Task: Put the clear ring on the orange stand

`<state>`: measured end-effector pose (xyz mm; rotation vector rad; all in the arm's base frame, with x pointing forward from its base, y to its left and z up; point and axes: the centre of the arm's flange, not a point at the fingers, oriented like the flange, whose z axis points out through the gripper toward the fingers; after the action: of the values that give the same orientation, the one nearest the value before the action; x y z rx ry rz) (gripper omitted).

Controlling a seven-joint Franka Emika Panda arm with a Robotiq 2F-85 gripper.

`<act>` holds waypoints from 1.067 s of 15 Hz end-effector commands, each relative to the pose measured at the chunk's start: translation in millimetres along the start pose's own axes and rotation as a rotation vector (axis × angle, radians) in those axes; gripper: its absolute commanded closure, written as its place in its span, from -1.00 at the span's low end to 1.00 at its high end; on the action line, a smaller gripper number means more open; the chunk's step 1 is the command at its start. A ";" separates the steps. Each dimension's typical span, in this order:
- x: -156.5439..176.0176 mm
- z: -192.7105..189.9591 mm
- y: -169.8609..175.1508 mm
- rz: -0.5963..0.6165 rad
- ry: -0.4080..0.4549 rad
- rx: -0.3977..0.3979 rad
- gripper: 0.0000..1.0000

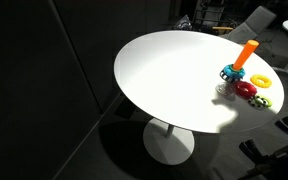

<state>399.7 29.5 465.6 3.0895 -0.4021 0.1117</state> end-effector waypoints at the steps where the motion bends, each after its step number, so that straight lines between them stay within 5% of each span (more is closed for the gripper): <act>1: 22.9 21.2 -1.8 -0.015 -0.018 -0.024 -1.00; 16: 73.3 159.5 33.4 -0.212 -0.082 -0.001 -1.00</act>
<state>458.3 -16.4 331.8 3.1151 -0.1670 -0.0365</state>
